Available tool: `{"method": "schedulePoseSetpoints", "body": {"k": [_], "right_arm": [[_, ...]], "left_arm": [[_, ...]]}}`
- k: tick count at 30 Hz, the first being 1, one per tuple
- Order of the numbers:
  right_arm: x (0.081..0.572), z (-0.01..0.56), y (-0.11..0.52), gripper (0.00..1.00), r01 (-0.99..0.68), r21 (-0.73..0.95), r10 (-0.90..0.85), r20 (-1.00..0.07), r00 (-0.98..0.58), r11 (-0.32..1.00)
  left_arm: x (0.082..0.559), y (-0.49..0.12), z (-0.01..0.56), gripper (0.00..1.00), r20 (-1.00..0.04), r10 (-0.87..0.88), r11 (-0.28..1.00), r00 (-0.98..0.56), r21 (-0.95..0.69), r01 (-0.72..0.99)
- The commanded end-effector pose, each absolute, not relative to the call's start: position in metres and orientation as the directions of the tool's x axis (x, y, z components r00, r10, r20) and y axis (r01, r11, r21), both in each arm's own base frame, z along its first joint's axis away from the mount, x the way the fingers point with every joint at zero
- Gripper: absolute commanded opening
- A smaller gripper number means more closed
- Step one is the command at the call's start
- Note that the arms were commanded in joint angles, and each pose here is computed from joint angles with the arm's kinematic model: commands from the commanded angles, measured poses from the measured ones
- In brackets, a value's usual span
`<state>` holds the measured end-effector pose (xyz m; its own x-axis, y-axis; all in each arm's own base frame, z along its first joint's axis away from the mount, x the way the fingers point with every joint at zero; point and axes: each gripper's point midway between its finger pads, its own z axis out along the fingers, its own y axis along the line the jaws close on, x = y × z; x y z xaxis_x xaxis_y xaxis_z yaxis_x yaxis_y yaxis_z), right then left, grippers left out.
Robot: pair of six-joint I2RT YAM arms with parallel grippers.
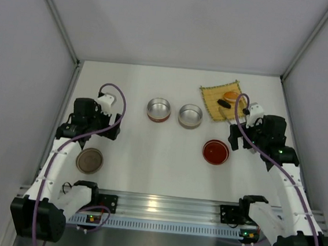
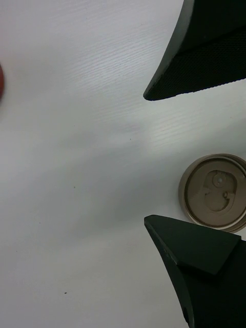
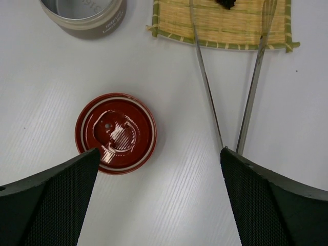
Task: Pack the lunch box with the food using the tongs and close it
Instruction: Pick up the clamp from the plate.
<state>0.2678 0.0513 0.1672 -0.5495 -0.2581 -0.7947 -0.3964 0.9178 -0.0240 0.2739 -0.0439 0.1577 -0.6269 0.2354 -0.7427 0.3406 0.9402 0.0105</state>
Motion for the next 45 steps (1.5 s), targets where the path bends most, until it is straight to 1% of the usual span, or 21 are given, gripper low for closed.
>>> {"method": "schedulePoseSetpoints", "body": {"k": [1,5,11,14,17,22,28,34,35,40,45], "right_arm": [[0.279,0.194,0.050,0.99,-0.411,-0.107,-0.301,-0.844,-0.443,0.905],[0.276,0.183,0.046,0.99,-0.459,-0.139,-0.378,-0.790,-0.484,0.877],[0.269,0.152,0.033,0.99,-0.529,-0.132,-0.470,-0.668,-0.577,0.838],[0.269,0.137,0.010,0.99,-0.502,-0.103,-0.455,-0.606,-0.653,0.859],[0.269,0.128,-0.010,0.99,-0.477,-0.072,-0.429,-0.567,-0.703,0.876],[0.271,0.113,-0.026,0.99,-0.488,-0.083,-0.459,-0.505,-0.731,0.869],[0.291,0.087,-0.038,0.99,-0.485,-0.079,-0.467,-0.443,-0.766,0.871],[0.319,0.081,-0.047,0.99,-0.476,-0.097,-0.468,-0.436,-0.769,0.874],[0.322,0.074,-0.048,0.99,-0.476,-0.084,-0.463,-0.423,-0.779,0.876],[0.345,0.069,-0.049,0.99,-0.477,-0.081,-0.461,-0.441,-0.770,0.875],[0.360,0.056,-0.045,1.00,-0.479,-0.038,-0.445,-0.443,-0.779,0.877]], "left_arm": [[0.276,-0.052,0.176,0.98,-0.780,0.226,0.927,-0.583,-0.011,0.374],[0.275,-0.058,0.175,0.98,-0.771,0.223,0.918,-0.596,-0.038,0.394],[0.274,-0.063,0.171,0.98,-0.758,0.236,0.903,-0.608,-0.061,0.426],[0.273,-0.065,0.170,0.98,-0.754,0.239,0.896,-0.612,-0.070,0.437],[0.273,-0.067,0.168,0.98,-0.751,0.249,0.888,-0.611,-0.075,0.454],[0.281,-0.068,0.168,0.98,-0.749,0.256,0.885,-0.611,-0.072,0.459],[0.287,-0.071,0.167,0.98,-0.740,0.263,0.874,-0.620,-0.089,0.478],[0.294,-0.069,0.174,0.98,-0.743,0.291,0.870,-0.603,-0.057,0.490],[0.294,-0.069,0.175,0.98,-0.745,0.294,0.867,-0.599,-0.055,0.495],[0.297,-0.070,0.175,0.98,-0.744,0.301,0.864,-0.596,-0.052,0.501],[0.299,-0.071,0.174,0.98,-0.743,0.302,0.862,-0.597,-0.056,0.505]]}}
